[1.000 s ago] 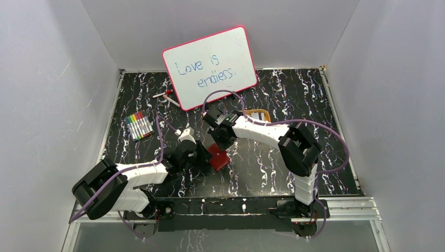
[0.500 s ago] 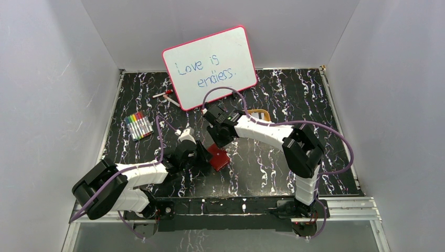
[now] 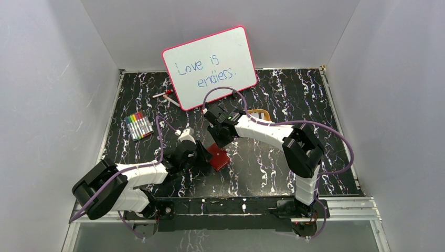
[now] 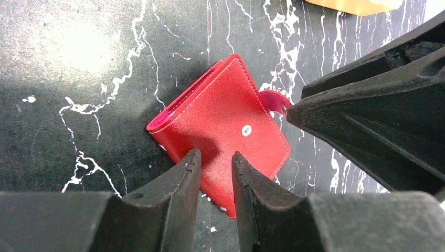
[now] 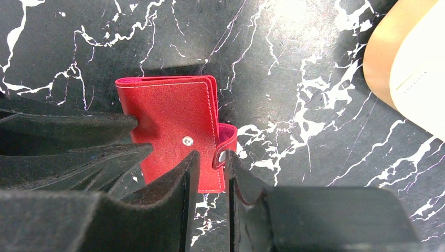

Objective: Put the credit cards into the card holder
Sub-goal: Close the card holder at the center of the board.

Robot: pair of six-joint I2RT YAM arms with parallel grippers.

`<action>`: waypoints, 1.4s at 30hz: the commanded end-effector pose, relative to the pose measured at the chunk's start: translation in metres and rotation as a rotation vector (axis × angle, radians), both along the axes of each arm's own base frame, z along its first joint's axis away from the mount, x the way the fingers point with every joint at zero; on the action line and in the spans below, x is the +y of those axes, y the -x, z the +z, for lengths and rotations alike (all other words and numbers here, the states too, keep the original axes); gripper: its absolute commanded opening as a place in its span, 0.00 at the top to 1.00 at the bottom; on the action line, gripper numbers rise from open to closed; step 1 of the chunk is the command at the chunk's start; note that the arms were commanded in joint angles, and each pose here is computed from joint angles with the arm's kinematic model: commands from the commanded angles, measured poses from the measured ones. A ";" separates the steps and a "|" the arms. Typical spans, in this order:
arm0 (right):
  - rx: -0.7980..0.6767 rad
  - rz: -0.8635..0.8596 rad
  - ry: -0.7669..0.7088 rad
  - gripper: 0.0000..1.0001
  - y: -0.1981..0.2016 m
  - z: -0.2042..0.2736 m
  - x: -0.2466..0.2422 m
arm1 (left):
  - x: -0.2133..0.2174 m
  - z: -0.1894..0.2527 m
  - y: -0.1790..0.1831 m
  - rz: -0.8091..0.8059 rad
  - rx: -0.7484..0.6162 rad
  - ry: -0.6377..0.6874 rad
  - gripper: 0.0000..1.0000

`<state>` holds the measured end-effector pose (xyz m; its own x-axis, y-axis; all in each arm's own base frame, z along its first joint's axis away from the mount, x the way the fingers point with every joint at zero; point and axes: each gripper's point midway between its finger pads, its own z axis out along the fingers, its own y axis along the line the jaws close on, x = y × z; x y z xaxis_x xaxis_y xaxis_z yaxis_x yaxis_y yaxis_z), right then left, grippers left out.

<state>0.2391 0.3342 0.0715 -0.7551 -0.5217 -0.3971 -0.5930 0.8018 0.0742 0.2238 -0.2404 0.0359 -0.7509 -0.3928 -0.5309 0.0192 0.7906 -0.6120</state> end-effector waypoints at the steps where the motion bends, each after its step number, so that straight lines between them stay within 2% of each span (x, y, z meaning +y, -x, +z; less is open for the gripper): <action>1: 0.004 -0.004 -0.007 0.67 -0.001 0.007 -0.001 | 0.010 -0.005 0.002 0.018 0.001 -0.029 0.73; 5: 0.020 -0.001 0.004 0.67 0.002 0.003 -0.003 | 0.010 -0.006 0.002 0.018 0.004 -0.027 0.73; 15: 0.041 0.008 0.010 0.74 0.005 -0.003 -0.003 | 0.010 -0.005 0.002 0.019 0.002 -0.027 0.73; 25: 0.048 0.001 0.015 0.74 0.004 -0.007 -0.006 | 0.010 -0.006 0.002 0.019 0.002 -0.027 0.73; 33: 0.055 -0.001 0.018 0.84 0.002 -0.009 -0.009 | 0.011 -0.005 0.002 0.021 0.001 -0.027 0.73; 42: 0.064 -0.007 0.027 0.76 0.002 -0.013 -0.012 | 0.010 -0.006 0.002 0.019 0.002 -0.027 0.73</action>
